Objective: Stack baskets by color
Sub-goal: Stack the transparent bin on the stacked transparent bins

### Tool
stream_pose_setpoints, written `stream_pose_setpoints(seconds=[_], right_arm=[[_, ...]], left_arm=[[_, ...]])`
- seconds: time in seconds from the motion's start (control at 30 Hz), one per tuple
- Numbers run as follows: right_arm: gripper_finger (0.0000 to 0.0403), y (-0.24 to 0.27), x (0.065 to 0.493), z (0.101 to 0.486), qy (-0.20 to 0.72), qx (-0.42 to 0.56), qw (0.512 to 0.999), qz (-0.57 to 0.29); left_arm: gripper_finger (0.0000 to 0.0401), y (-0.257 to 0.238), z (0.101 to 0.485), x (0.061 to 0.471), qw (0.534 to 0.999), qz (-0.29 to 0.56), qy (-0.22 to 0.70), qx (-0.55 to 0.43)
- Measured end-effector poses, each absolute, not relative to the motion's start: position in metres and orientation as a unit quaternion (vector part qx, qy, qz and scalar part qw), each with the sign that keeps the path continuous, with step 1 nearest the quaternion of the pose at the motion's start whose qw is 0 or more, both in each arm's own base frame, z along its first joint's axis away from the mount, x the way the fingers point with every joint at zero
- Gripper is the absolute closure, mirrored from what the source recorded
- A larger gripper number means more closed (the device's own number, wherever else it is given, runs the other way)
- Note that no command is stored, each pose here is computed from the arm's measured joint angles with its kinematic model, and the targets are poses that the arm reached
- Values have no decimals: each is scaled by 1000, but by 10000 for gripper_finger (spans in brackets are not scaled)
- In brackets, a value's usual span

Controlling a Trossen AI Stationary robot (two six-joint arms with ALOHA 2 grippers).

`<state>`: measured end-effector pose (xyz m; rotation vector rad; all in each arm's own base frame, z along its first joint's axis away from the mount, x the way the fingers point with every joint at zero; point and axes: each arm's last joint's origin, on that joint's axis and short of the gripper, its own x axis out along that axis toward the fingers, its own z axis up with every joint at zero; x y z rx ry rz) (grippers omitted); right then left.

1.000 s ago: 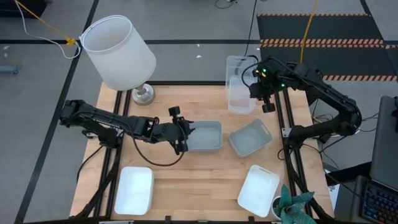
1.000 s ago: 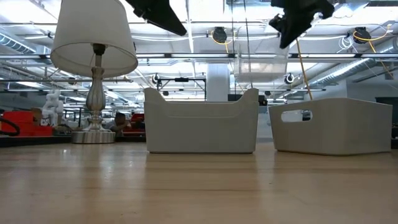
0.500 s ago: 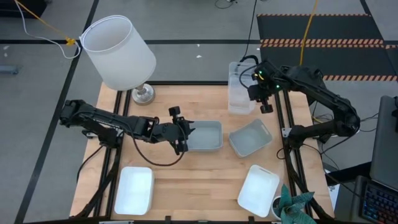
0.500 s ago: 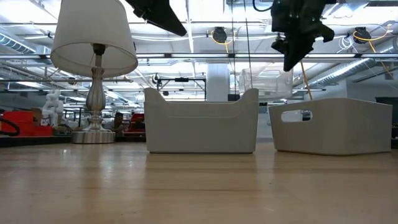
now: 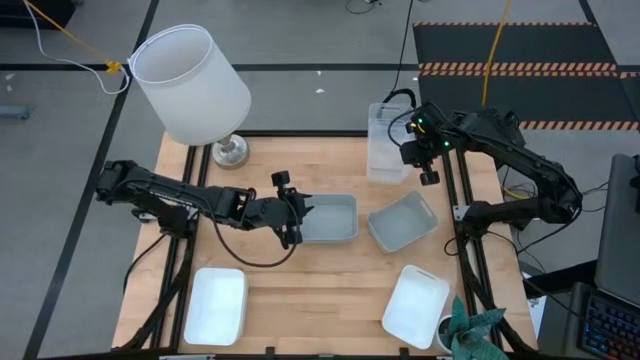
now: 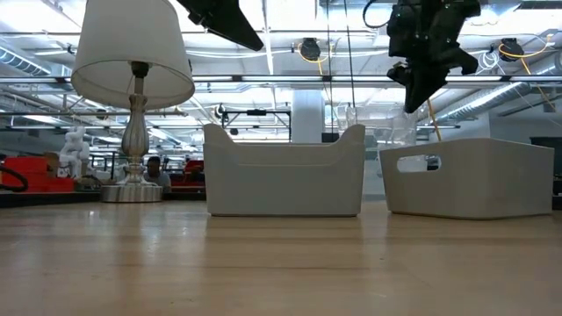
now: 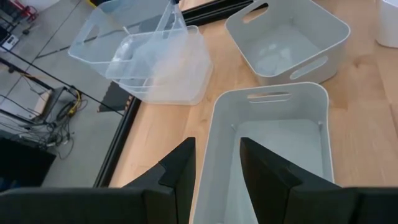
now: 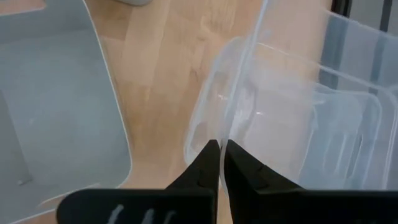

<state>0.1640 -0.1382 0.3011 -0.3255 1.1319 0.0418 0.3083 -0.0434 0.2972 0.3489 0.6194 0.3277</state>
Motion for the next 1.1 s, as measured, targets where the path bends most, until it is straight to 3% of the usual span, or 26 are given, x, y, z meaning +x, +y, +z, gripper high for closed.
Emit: stream_pose_setpoints(seconds=[0.6, 1.1], right_arm=[[399, -144, 158, 299, 530, -146, 835, 18], [382, -145, 158, 263, 549, -156, 821, 24]], left_arm=[[275, -44, 297, 309, 926, 149, 303, 168], [275, -44, 297, 309, 926, 148, 303, 168]])
